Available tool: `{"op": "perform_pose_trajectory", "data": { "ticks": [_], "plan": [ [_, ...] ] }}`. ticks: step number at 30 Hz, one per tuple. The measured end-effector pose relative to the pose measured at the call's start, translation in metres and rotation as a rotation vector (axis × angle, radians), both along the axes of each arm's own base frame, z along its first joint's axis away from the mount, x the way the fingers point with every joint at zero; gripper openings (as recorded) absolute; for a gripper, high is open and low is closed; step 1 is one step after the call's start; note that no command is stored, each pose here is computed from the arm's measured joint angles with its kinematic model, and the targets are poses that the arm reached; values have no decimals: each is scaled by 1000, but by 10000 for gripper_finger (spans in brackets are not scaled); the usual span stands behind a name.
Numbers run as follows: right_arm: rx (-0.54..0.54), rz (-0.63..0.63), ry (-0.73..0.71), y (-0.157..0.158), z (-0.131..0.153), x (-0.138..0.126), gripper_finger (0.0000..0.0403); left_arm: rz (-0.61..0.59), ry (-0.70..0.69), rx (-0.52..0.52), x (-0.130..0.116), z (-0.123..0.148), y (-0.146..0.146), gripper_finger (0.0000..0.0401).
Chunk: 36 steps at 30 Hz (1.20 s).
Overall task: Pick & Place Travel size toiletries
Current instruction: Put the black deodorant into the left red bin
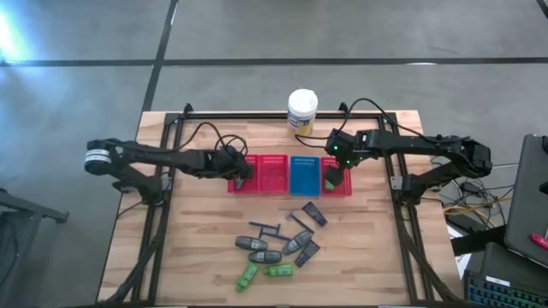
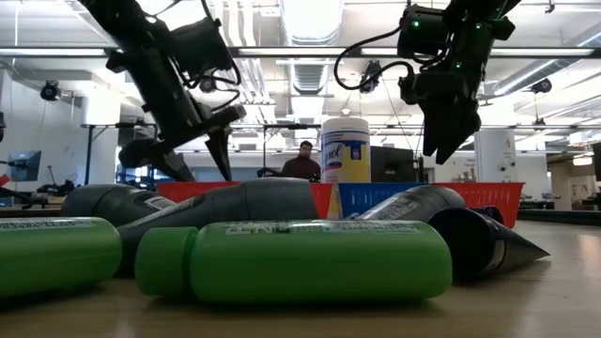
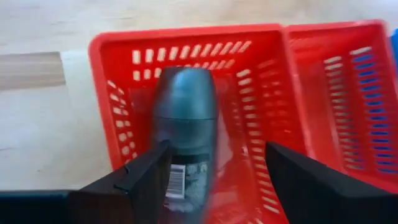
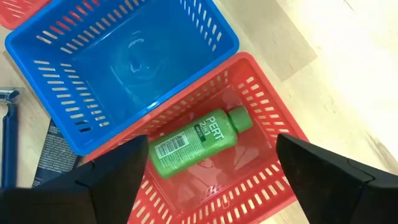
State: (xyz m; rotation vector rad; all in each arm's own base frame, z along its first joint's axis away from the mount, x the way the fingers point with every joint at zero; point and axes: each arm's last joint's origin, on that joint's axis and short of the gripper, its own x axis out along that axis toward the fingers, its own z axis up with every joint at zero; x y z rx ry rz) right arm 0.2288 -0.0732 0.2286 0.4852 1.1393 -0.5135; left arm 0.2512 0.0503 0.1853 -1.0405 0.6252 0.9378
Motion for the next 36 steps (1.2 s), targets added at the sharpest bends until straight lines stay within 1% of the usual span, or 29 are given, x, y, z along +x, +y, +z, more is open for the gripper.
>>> {"op": "perform_pose_trajectory", "data": {
  "ticks": [2,4,6,7,9,11,13,15,17,19,21,23,24,25,26,28,32,36],
  "plan": [
    [0,0,0,0,0,0,340,-5,-23,6,-2,6,0,260],
    [0,0,0,0,0,0,335,-37,-47,43,-2,17,-1,257],
    [0,0,0,0,0,0,332,-123,-73,109,-1,32,-3,251],
    [0,0,0,0,0,0,330,-186,-88,154,-1,40,-5,247],
    [0,0,0,0,0,0,329,-362,-118,235,0,55,-10,240],
    [0,2,0,0,0,0,331,-577,-155,277,1,66,-20,235],
    [-1,4,0,0,0,0,336,-795,-187,283,1,69,-32,234],
    [-1,4,1,0,0,0,343,-991,-207,260,0,67,-46,234],
    [0,4,1,0,0,0,349,-1131,-205,249,-1,63,-61,234],
    [3,4,2,0,0,0,354,-1252,-166,263,-2,57,-77,234],
    [5,2,6,0,0,-1,357,-1398,-136,332,-4,53,-93,234],
    [6,2,7,0,0,-1,358,-1547,-100,453,-4,48,-108,234],
    [8,2,9,0,0,-1,358,-1596,-81,507,-4,46,-115,234],
    [10,2,12,0,0,-1,358,-1621,-56,547,-4,44,-120,234],
    [11,2,16,1,-1,-2,358,-1621,-28,579,-3,43,-125,234],
    [15,3,27,1,-1,-3,359,-1593,-5,618,0,44,-132,234],
    [15,5,29,1,-1,-3,359,-1559,-10,564,8,40,-142,234],
    [15,6,30,1,-1,-3,359,-1631,-5,483,20,28,-156,234]
  ]
}}
